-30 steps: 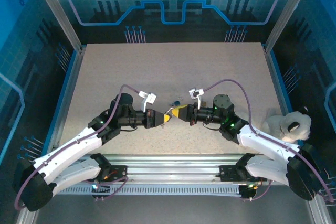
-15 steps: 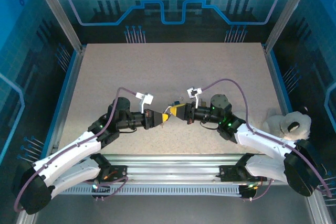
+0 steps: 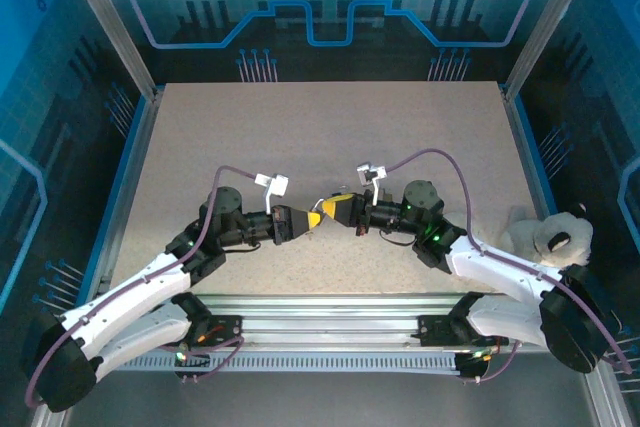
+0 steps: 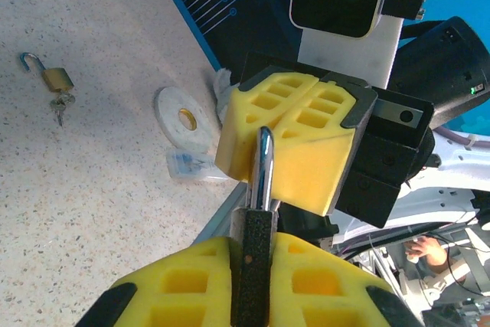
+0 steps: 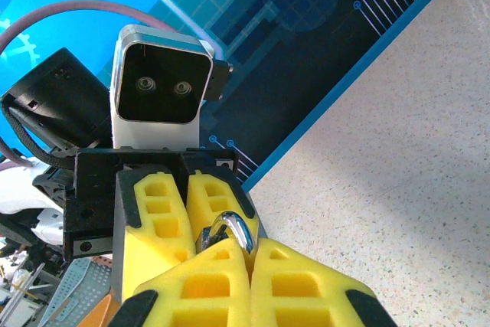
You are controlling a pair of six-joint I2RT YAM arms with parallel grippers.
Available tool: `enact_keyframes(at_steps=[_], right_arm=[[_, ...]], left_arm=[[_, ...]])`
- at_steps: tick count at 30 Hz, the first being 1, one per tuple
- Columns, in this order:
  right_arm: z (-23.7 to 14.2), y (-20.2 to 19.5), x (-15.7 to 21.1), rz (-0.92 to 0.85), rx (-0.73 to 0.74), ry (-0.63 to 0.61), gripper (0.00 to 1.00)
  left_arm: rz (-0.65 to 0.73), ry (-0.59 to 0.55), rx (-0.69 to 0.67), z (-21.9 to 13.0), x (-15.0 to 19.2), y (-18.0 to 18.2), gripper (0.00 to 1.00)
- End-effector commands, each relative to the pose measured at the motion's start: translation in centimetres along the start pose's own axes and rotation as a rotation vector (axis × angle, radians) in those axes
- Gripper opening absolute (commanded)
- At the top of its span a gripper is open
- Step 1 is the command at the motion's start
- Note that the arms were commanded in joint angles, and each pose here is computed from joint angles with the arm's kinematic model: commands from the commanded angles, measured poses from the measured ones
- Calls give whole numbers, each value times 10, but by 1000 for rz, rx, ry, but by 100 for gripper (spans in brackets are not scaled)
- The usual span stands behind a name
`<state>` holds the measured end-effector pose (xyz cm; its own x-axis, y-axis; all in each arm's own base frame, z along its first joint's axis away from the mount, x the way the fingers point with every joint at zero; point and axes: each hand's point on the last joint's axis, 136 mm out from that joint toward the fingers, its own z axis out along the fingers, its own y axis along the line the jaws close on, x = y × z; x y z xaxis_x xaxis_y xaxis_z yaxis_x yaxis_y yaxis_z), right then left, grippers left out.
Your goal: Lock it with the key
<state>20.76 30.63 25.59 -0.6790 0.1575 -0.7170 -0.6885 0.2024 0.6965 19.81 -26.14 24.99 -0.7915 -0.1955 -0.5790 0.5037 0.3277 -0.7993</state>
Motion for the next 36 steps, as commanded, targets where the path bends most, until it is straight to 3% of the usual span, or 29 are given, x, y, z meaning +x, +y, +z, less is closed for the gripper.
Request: enact_keyframes(at_steps=[1, 28, 36], right_arm=[[2, 22, 46, -5, -114, 173, 0], [14, 29, 92, 37, -168, 206, 0], [10, 30, 83, 5, -145, 187, 0]], left_arm=[[83, -182, 95, -8, -43, -32, 0], [112, -280, 77, -14, -59, -27, 0], [111, -257, 90, -10, -59, -28, 0]])
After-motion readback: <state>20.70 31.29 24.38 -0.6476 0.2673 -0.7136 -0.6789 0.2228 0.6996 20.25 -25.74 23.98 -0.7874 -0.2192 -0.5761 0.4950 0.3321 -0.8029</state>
